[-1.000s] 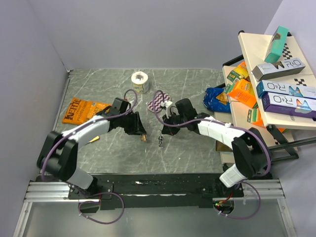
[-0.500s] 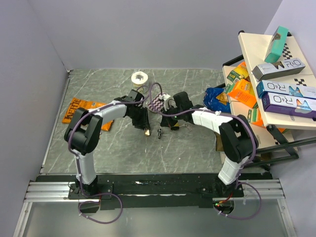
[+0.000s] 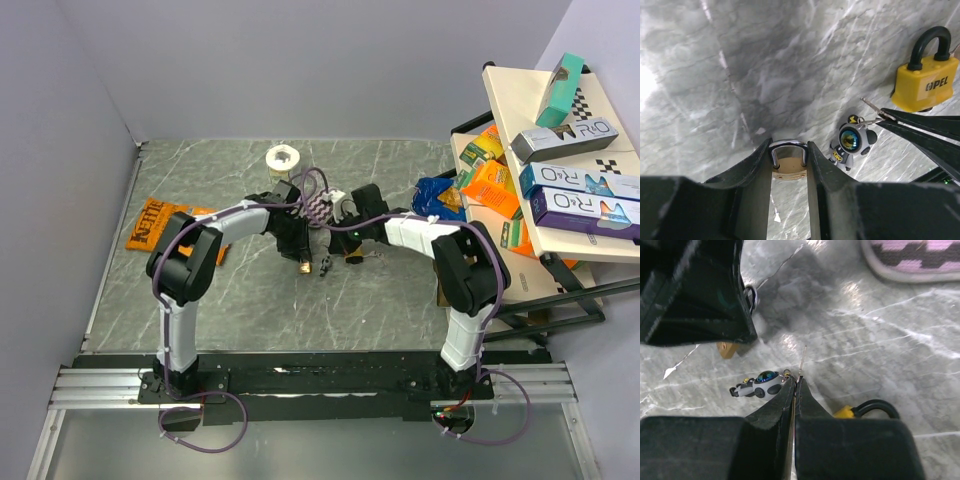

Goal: Lock with the key
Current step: Place the key at the center of the board.

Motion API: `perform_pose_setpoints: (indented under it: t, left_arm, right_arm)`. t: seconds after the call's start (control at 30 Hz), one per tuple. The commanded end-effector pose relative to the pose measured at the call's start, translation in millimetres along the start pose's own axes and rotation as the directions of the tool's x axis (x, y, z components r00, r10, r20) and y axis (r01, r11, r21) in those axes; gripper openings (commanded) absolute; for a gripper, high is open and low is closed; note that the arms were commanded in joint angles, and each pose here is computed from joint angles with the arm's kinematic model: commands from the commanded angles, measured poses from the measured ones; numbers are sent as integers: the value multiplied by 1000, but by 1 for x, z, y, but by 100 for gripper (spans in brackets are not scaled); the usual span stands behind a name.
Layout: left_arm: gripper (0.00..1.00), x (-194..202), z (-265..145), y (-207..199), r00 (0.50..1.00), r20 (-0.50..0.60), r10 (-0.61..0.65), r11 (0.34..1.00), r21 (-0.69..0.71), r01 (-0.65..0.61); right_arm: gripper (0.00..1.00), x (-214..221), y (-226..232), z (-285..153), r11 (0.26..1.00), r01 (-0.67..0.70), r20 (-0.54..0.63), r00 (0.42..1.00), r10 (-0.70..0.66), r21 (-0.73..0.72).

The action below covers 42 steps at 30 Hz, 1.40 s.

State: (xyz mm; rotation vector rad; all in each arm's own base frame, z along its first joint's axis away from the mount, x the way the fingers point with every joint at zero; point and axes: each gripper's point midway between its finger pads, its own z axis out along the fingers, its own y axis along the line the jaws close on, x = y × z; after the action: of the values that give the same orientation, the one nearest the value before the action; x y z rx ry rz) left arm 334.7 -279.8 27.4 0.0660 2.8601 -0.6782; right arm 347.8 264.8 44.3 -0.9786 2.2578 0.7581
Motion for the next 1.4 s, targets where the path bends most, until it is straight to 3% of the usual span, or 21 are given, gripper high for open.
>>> perform_pose_setpoints:
  t: [0.0,0.23,0.4,0.67,0.8,1.03,1.27,1.37]
  left_arm:
    - [1,1,10,-2,1000,-10,-4,1000,-19,3]
    - [3,-2,15,5,1000,-15,-5,998,-56,5]
    - [10,-3,16,8,1000,-10,-10,997,-75,9]
    - [53,-5,6,11,1000,22,-2,995,-95,4]
    - [64,-11,-8,12,998,56,7,996,-94,-2]
    - [68,-29,-73,18,980,196,27,998,-57,-16]
    - [92,-30,-151,72,942,336,-13,996,-81,43]
    - [99,-27,-190,106,913,401,-79,986,-101,130]
  right_arm:
    - [0,-27,-13,2,999,54,55,997,-54,10]
    - [0,-32,-17,9,998,65,61,996,-66,6]
    - [7,-35,-20,11,997,80,64,995,-80,10]
    - [41,-45,-16,1,994,104,91,990,-106,21]
    - [52,-54,-12,-10,993,114,109,987,-116,31]
    - [66,-79,10,-47,988,151,182,971,-154,29]
    - [87,-101,43,-100,981,193,269,944,-193,26]
    - [94,-106,53,-119,978,204,297,932,-206,39]
